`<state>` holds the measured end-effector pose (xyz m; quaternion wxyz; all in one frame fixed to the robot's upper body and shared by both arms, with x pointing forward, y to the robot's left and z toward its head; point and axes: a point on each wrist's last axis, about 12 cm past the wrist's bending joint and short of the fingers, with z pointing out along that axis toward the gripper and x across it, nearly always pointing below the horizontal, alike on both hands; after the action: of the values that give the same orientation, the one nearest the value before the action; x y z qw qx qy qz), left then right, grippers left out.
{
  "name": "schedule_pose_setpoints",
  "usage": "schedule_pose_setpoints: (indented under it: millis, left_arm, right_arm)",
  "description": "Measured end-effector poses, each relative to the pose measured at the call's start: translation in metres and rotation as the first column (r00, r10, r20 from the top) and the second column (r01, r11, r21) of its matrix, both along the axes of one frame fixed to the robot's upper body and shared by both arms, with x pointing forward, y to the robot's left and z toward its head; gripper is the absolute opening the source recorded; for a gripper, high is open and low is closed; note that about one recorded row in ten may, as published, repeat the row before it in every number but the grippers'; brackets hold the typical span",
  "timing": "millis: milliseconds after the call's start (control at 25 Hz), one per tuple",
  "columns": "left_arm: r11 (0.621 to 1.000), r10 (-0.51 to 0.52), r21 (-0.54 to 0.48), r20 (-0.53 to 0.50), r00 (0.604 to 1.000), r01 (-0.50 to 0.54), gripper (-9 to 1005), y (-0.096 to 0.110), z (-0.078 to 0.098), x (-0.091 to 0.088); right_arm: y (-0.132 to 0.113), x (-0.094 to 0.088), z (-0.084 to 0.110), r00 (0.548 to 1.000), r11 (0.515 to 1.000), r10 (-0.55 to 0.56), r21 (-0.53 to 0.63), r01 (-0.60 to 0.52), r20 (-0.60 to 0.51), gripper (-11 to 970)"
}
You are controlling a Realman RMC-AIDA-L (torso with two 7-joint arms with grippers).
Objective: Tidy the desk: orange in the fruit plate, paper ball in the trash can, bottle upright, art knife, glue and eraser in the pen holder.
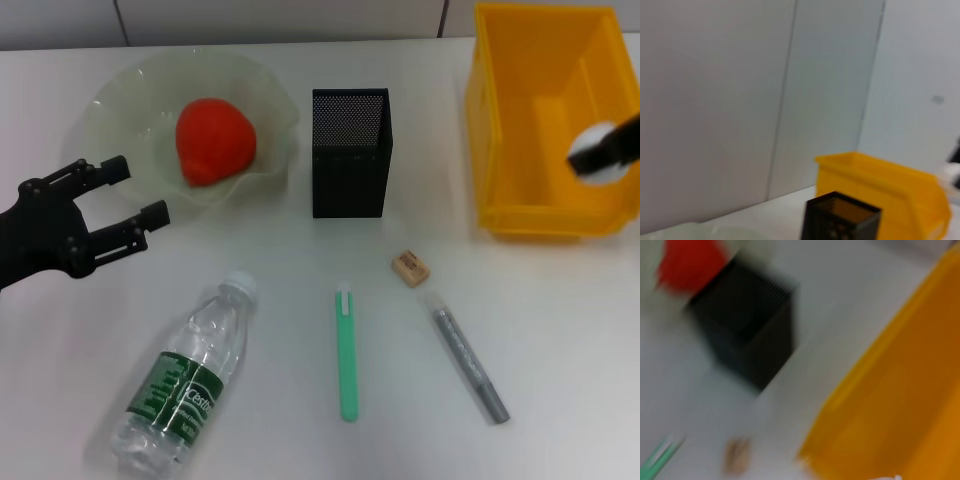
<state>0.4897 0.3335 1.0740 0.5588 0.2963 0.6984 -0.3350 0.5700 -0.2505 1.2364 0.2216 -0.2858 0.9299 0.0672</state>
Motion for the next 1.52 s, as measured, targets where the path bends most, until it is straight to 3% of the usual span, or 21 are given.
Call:
schedule_pose_setpoints:
  millis: [200, 320, 440, 560, 680, 800, 960, 1040, 1240, 1520]
  left_arm:
    - [0.99, -0.138, -0.032, 0.053, 0.989, 0.14, 755, -0.003, 0.018, -0.012]
    - [0.986, -0.167, -0.017, -0.007, 0.986, 0.167, 752, -0.005, 0.028, -0.009]
    - [0.983, -0.181, 0.023, -0.063, 0.981, 0.183, 748, -0.009, 0.037, -0.004]
    - [0.978, -0.153, 0.129, -0.089, 0.984, 0.164, 745, -0.015, 0.048, 0.0]
    - [0.969, -0.115, 0.208, -0.1, 0.988, 0.133, 742, -0.025, 0.062, 0.003]
    - [0.963, -0.054, 0.255, -0.14, 0.989, 0.089, 738, -0.035, 0.081, 0.003]
    - [0.941, 0.009, 0.332, -0.222, 0.975, 0.066, 734, -0.052, 0.101, -0.003]
    - [0.914, 0.011, 0.397, -0.239, 0.971, 0.087, 732, -0.073, 0.11, -0.009]
    - [0.848, 0.092, 0.524, -0.292, 0.952, 0.079, 726, -0.121, 0.112, -0.013]
    - [0.76, 0.223, 0.647, -0.342, 0.913, 0.057, 718, -0.161, 0.098, -0.008]
  right_arm:
    - [-0.02, 0.026, -0.007, 0.989, 0.995, -0.102, 0.026, 0.1, 0.104, 461]
    - [-0.021, 0.038, -0.02, 0.978, 0.99, -0.136, 0.054, 0.129, 0.16, 463]
    - [-0.021, 0.042, -0.027, 0.971, 0.988, -0.145, 0.072, 0.134, 0.191, 576]
    - [-0.019, 0.04, -0.03, 0.97, 0.986, -0.123, 0.138, 0.095, 0.21, 668]
    - [-0.019, 0.03, -0.03, 0.965, 0.974, -0.065, 0.228, 0.005, 0.255, 720]
    - [-0.02, 0.007, -0.033, 0.941, 0.936, 0.058, 0.311, -0.167, 0.333, 773]
    - [-0.022, -0.029, -0.053, 0.883, 0.826, 0.198, 0.412, -0.385, 0.426, 842]
    - [-0.024, -0.045, -0.072, 0.855, 0.767, 0.249, 0.447, -0.461, 0.455, 842]
    - [-0.028, -0.074, -0.115, 0.808, 0.668, 0.34, 0.482, -0.567, 0.481, 842]
    - [-0.032, -0.092, -0.151, 0.803, 0.633, 0.358, 0.508, -0.584, 0.477, 842]
